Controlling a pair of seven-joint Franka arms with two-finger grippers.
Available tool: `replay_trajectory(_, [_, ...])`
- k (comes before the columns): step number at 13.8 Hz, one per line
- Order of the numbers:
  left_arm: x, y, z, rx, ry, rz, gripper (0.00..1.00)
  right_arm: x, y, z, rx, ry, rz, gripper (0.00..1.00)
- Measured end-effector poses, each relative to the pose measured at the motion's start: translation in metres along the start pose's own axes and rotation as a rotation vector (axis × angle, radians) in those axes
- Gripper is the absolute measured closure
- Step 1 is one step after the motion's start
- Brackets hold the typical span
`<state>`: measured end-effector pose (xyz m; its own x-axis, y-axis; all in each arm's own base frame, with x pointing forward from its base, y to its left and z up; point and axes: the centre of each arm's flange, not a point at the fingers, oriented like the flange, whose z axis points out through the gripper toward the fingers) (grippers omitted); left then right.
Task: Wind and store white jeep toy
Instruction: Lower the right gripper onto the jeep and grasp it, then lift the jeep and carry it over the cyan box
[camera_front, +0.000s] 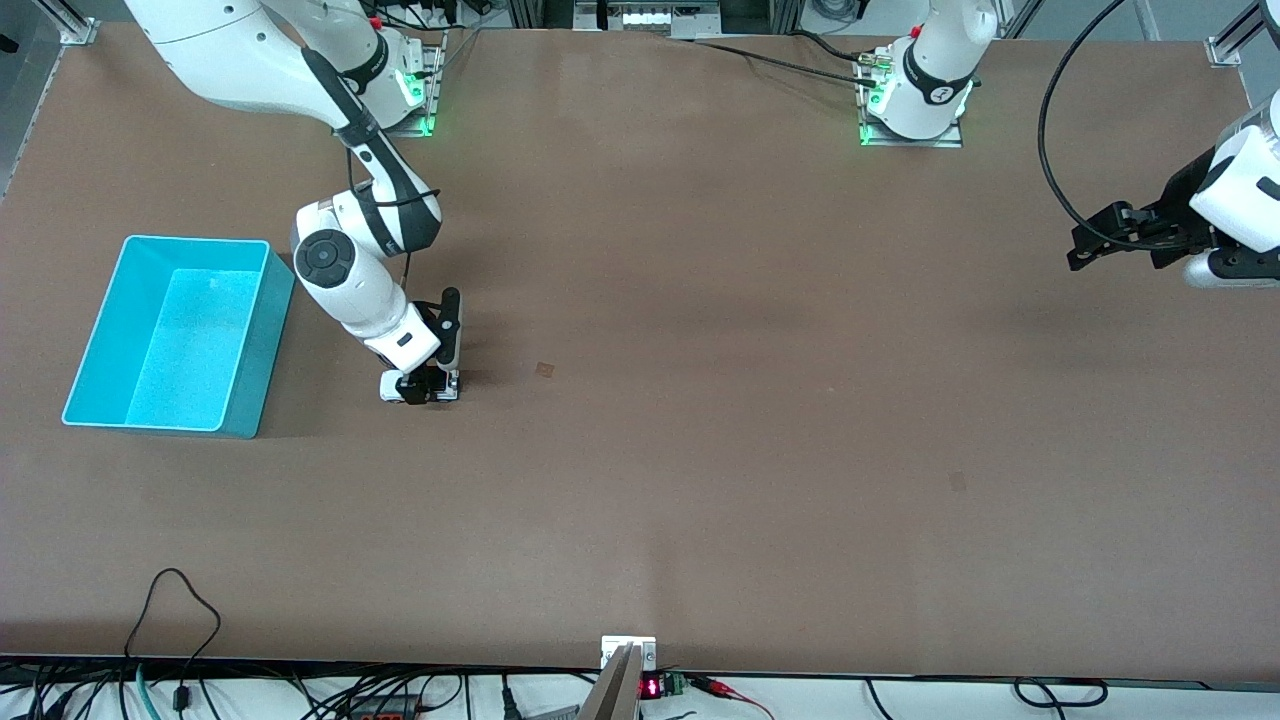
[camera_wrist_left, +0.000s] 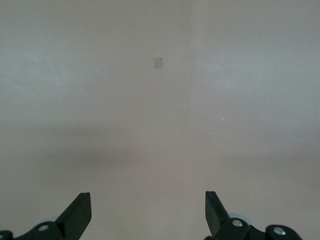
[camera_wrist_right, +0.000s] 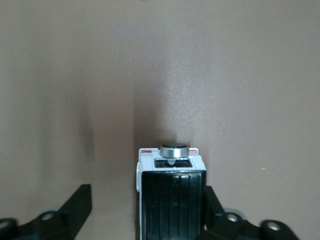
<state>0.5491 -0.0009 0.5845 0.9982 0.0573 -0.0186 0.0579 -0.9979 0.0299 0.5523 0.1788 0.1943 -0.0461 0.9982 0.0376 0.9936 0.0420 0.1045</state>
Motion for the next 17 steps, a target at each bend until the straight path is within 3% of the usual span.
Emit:
replay_trajectory(2, [0.000,0.000,0.000,0.000,-0.001,0.000,0.00,0.001,0.004,0.001,-0.006,0.003,0.001,0.31])
replay_trajectory(4, [0.000,0.000,0.000,0.000,-0.001,0.000,0.00,0.001,0.007,-0.001,-0.013,0.005,0.004,0.46])
replay_trajectory(7, [0.000,0.000,0.000,0.000,-0.001,0.000,0.00,0.001,0.009,-0.003,-0.019,0.007,0.053,0.46])
replay_trajectory(9, [0.000,0.000,0.000,0.000,-0.001,0.000,0.00,-0.001,0.017,-0.014,-0.035,0.008,0.148,0.46])
replay_trajectory(13, [0.000,0.000,0.000,0.000,-0.001,0.000,0.00,-0.033,0.043,-0.077,-0.022,-0.049,0.432,0.46])
replay_trajectory(17, [0.000,0.001,0.000,0.000,-0.001,0.001,0.00,-0.091,0.052,-0.146,-0.047,-0.109,0.767,0.46])
